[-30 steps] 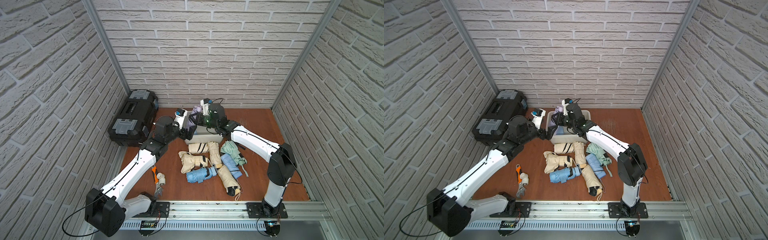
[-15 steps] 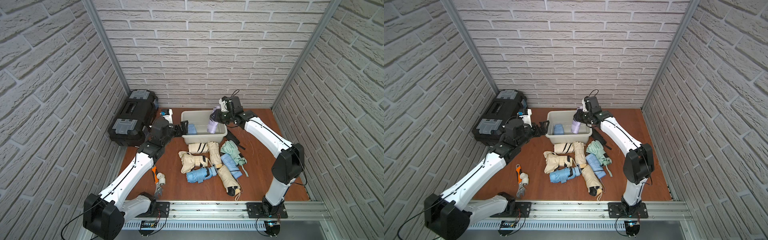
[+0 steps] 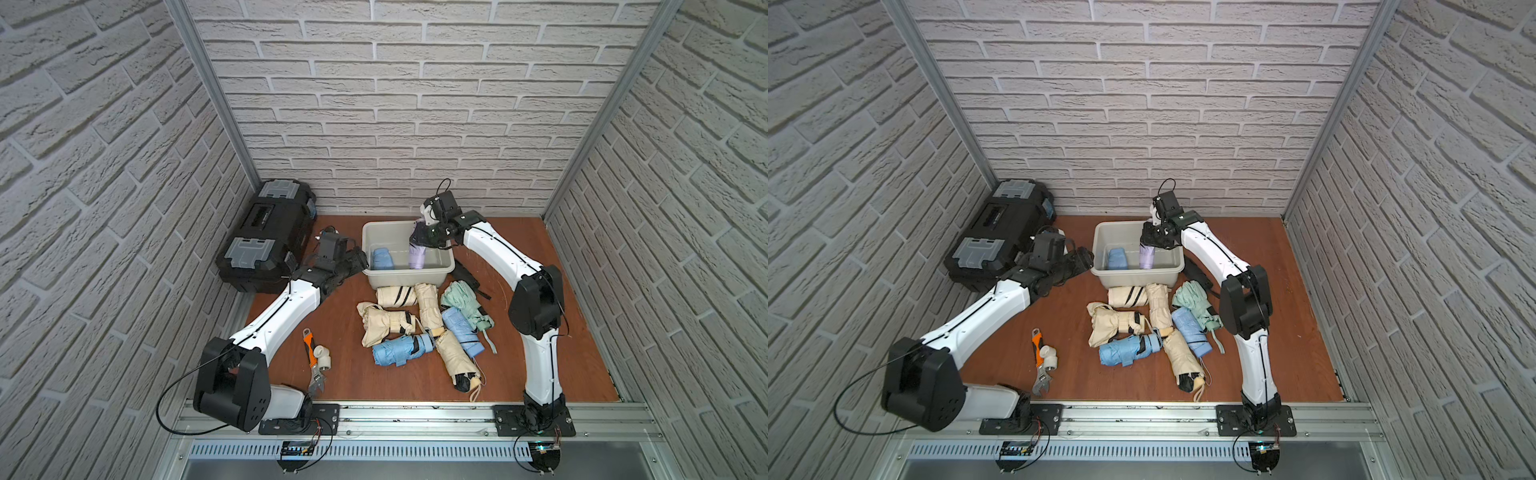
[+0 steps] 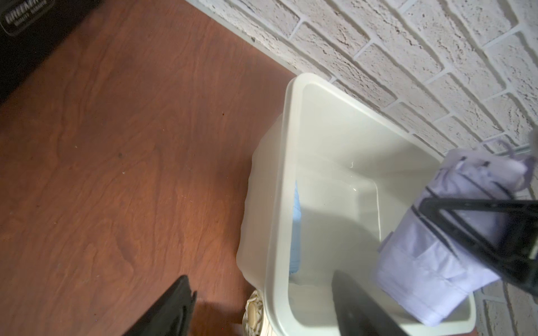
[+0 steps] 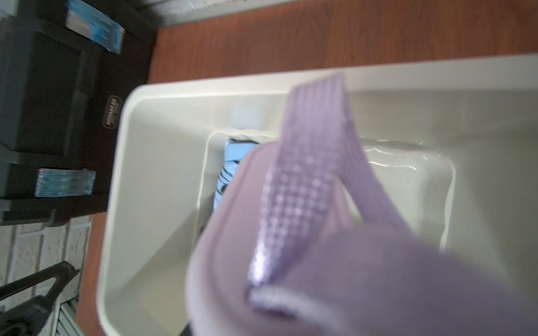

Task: Put the umbrella into the storage box
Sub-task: Place the umbrella in the storage box.

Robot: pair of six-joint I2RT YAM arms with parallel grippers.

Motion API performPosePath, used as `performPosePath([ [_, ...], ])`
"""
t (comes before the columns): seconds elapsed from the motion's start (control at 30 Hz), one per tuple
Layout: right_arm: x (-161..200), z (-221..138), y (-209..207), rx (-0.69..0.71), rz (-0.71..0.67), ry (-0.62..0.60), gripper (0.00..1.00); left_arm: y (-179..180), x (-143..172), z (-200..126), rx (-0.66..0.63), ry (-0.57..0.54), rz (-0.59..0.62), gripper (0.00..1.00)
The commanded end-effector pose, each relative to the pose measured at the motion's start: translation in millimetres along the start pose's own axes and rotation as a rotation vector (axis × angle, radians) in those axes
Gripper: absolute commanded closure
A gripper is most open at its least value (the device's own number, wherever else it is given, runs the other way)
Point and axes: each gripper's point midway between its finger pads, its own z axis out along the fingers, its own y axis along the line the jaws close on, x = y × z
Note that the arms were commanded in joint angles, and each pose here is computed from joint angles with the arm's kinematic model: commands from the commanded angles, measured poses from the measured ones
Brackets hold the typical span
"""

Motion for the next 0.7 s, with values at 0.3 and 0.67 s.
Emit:
performPosePath([
  [0.3, 18.0, 36.2, 35.6, -0.071, -0.066, 0.073, 0.84, -18.8, -5.5, 20.7, 0.084, 0.018, 0.012, 0.34],
  [0.67, 22.7, 80.2, 42.7, -0.084, -0.066, 0.084, 0.79, -19.0, 0.0, 22.2, 0.079, 0.037, 0.05, 0.39],
])
